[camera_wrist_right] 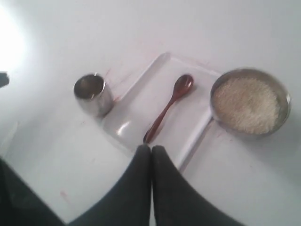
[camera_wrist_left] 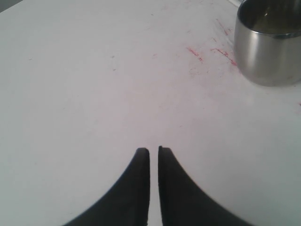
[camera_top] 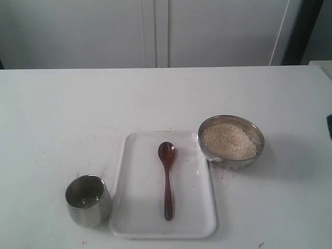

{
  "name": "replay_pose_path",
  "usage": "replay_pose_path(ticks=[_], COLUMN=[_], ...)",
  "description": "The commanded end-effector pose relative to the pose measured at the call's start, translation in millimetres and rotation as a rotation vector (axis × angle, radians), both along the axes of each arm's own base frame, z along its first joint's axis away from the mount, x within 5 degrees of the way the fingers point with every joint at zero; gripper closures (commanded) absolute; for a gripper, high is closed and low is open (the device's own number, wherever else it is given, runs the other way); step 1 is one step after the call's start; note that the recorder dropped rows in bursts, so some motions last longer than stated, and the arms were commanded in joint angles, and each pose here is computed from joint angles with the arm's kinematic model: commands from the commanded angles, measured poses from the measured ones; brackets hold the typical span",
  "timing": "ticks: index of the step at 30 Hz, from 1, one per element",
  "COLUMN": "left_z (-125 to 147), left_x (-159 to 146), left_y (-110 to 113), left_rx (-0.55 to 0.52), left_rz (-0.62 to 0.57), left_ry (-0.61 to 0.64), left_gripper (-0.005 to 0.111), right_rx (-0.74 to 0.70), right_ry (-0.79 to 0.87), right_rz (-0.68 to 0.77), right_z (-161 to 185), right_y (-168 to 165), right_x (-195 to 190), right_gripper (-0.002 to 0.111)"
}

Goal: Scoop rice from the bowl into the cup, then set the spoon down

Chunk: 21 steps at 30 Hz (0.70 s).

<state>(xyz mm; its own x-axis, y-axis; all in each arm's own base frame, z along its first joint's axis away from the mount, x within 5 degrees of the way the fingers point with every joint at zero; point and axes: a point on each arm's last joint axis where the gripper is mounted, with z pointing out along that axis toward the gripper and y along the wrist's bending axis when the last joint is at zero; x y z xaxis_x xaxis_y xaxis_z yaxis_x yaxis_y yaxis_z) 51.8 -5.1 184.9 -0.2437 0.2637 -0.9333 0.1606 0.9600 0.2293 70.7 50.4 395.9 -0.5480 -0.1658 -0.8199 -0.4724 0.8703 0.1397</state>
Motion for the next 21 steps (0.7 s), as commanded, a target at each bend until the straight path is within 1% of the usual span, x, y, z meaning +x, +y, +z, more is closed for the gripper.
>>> replay_pose_path(ticks=[1,6,8,13,16,21], left_z=[-7.2,-7.2,-7.2,-7.2,-7.2,-7.2], left_x=[-1.2,-1.2,-1.2,-1.2,-1.2,-1.2], left_y=[-0.4,-0.4,-0.4,-0.4,-0.4,-0.4], left_rx=[-0.005,-0.005,-0.005,-0.005,-0.005,-0.005], left_rz=[-0.004,-0.004,-0.004,-0.004,-0.004,-0.004], left_ry=[0.058,0.058,0.058,0.058,0.058,0.058], left_gripper=[0.092,0.092,0.092,0.092,0.092,0.092], right_rx=[0.052,0.143,0.154,0.130,0.101,0.113], right_ry=[-0.138,-0.219,-0.236,-0.274,-0.334,-0.476], right_rz=[-0.081,-0.178,-0.230,-0.372,-0.435,-0.535], right_z=[-14.1,-38.3,-48.6,-75.9,-89.9,-110.4], right_y=[-9.6,-22.1,-28.3,-43.7,-49.5,-53.0], right_x=[3.9,-3.5,-8.0,-21.5,-29.0,-30.1], right_gripper=[0.108,0.108,0.108,0.108,0.108,0.108])
